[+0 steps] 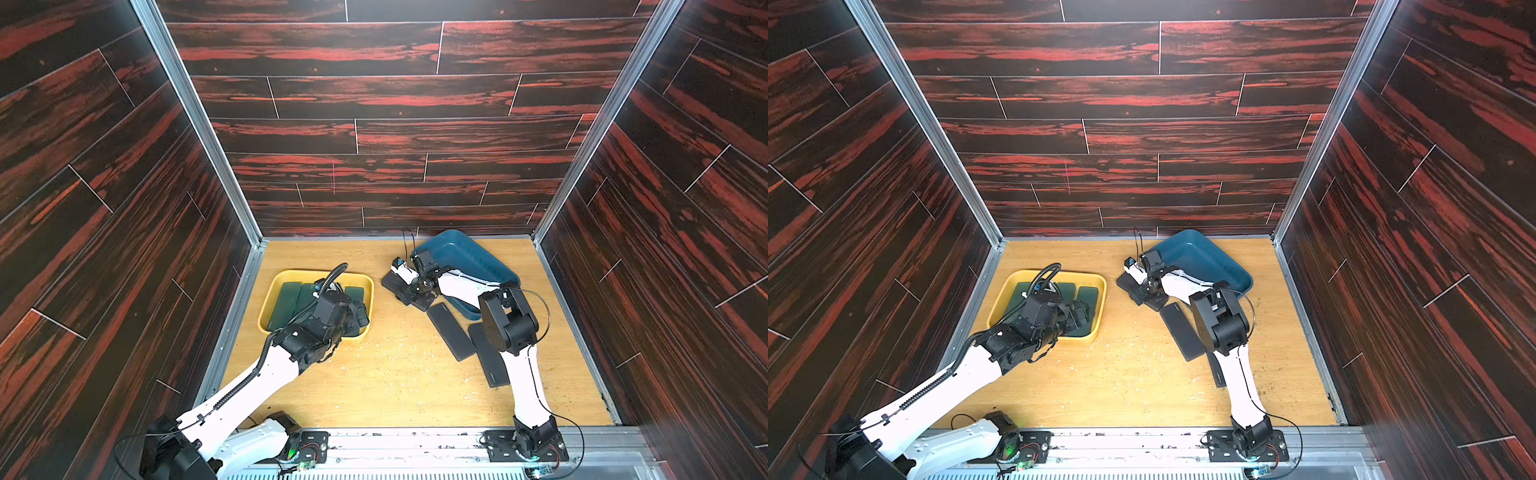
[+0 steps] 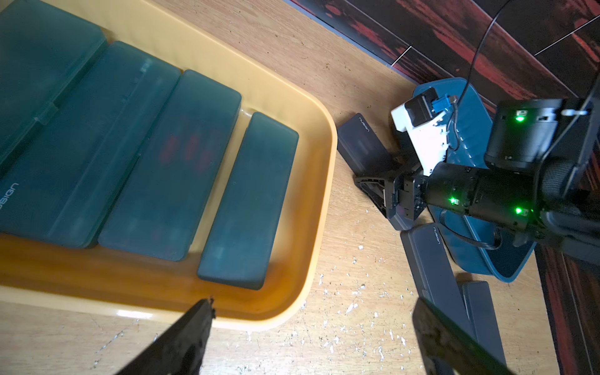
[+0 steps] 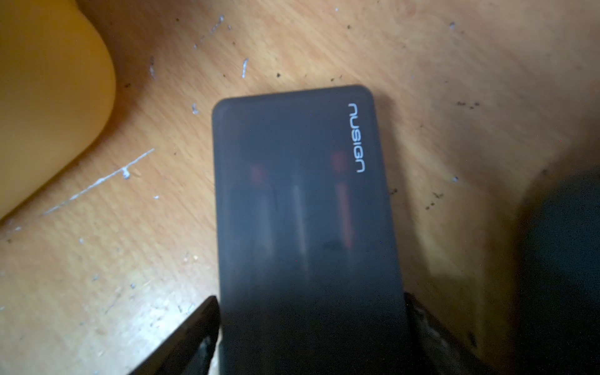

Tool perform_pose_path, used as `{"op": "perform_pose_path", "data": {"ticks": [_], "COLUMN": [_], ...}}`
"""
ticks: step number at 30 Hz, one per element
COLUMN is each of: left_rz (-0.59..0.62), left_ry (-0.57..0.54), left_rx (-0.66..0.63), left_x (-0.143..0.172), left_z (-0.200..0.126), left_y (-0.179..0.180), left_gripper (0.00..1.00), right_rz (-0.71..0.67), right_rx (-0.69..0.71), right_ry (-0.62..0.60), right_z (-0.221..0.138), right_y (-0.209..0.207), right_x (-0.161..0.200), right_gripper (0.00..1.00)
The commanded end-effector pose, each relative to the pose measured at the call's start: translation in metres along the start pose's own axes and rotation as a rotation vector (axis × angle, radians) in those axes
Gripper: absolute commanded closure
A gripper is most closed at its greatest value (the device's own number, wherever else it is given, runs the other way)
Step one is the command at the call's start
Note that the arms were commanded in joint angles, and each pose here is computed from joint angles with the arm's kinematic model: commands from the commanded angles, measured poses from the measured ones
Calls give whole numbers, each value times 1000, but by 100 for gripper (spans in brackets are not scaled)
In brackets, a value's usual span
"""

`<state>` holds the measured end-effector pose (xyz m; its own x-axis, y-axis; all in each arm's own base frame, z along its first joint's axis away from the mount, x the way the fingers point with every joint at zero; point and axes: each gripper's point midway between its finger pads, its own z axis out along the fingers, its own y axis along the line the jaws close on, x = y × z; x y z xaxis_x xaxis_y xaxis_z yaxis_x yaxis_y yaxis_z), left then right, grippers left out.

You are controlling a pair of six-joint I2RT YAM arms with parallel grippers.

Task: Place the pencil cases by color into the storage box
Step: Pick up the pencil case from the center of the board.

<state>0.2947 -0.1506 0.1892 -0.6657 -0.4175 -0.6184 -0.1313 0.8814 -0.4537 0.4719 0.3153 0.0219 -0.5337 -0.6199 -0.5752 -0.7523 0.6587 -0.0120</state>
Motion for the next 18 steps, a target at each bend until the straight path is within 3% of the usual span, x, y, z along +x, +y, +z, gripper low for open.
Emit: {"op": "perform_pose_path", "data": {"ticks": [1, 9, 18], "left_rz": [-4, -9, -16], "left_ry": [-27, -36, -50], "left_rx": [18, 26, 24], "left_x": [-8, -9, -10], "left_z": [-8, -13, -16], "left_y": [-2, -2, 2], "left_gripper": [3, 3, 3], "right_rz": [37, 56, 115], "right_rx": [-67, -61, -92], "right_ry": [126, 114, -5], "right_z": [20, 10, -32], "right_y": [13, 12, 18], "right_x": [36, 27, -15], "right_gripper": [17, 36, 43]}}
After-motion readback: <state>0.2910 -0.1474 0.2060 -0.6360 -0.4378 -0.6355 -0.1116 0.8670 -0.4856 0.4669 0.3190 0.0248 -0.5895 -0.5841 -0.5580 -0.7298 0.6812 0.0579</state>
